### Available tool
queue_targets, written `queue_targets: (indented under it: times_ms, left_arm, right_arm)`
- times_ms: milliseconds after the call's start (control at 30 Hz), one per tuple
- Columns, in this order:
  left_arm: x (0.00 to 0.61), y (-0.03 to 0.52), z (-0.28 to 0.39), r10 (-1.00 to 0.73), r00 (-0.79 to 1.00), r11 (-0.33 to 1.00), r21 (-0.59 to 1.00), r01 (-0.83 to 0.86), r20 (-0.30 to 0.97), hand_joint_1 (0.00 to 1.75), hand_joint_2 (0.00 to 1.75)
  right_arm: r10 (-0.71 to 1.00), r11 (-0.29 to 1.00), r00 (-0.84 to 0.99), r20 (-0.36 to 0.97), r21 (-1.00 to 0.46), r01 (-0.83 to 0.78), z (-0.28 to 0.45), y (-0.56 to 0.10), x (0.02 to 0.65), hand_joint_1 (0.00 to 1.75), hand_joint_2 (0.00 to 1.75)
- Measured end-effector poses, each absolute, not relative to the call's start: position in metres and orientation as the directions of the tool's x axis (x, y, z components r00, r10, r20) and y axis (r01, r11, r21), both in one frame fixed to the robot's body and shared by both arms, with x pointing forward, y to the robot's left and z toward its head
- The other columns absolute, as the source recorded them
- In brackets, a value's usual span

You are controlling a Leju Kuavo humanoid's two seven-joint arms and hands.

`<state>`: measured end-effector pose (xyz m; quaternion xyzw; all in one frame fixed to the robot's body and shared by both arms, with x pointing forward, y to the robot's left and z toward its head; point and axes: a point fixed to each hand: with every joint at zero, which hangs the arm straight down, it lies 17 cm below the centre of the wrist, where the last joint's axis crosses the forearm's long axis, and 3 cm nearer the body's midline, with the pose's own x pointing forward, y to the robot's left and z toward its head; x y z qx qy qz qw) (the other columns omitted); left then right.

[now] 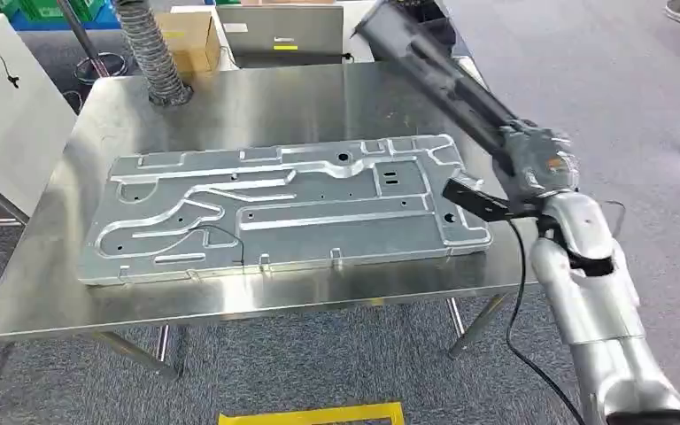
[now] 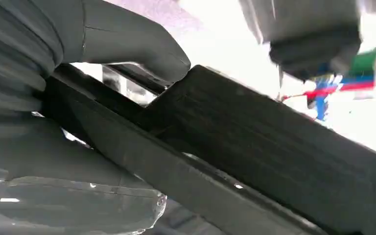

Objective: Take the parts from the cabinet and place them on the table.

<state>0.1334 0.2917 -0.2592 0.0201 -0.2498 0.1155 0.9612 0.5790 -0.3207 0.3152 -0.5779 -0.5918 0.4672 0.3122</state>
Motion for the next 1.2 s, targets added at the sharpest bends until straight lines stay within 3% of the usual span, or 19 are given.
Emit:
queue_targets:
  times_ms: [167, 433, 1033, 1067, 1200]
  left_arm:
    - [0.137, 0.293, -0.258, 0.204, 0.846, 0.975, -0.021, -0.223, 0.492, 0.00, 1.75]
    - [0.144, 0.298, -0.254, 0.209, 0.819, 0.971, -0.018, -0.237, 0.535, 0.00, 1.75]
    - [0.149, 0.304, -0.250, 0.181, 0.798, 0.976, -0.006, -0.217, 0.575, 0.00, 1.75]
    - [0.148, 0.304, -0.250, 0.181, 0.798, 0.976, -0.006, -0.217, 0.575, 0.00, 1.75]
    - [0.148, 0.306, -0.250, 0.179, 0.798, 0.976, -0.002, -0.217, 0.575, 0.00, 1.75]
  right_arm:
    - [0.910, -0.239, -0.269, -0.317, -0.928, 0.286, 0.254, -0.262, 0.599, 1.75, 1.75]
    - [0.742, -0.357, -0.533, -0.407, -0.912, 0.201, 0.180, -0.140, 0.595, 1.75, 1.75]
    - [0.546, -0.484, -0.591, -0.594, -0.800, 0.355, 0.189, -0.055, 0.586, 1.75, 1.75]
    - [0.544, -0.487, -0.591, -0.596, -0.798, 0.356, 0.189, -0.055, 0.586, 0.00, 0.00]
    - [0.538, -0.489, -0.590, -0.602, -0.793, 0.363, 0.195, -0.050, 0.588, 0.00, 0.00]
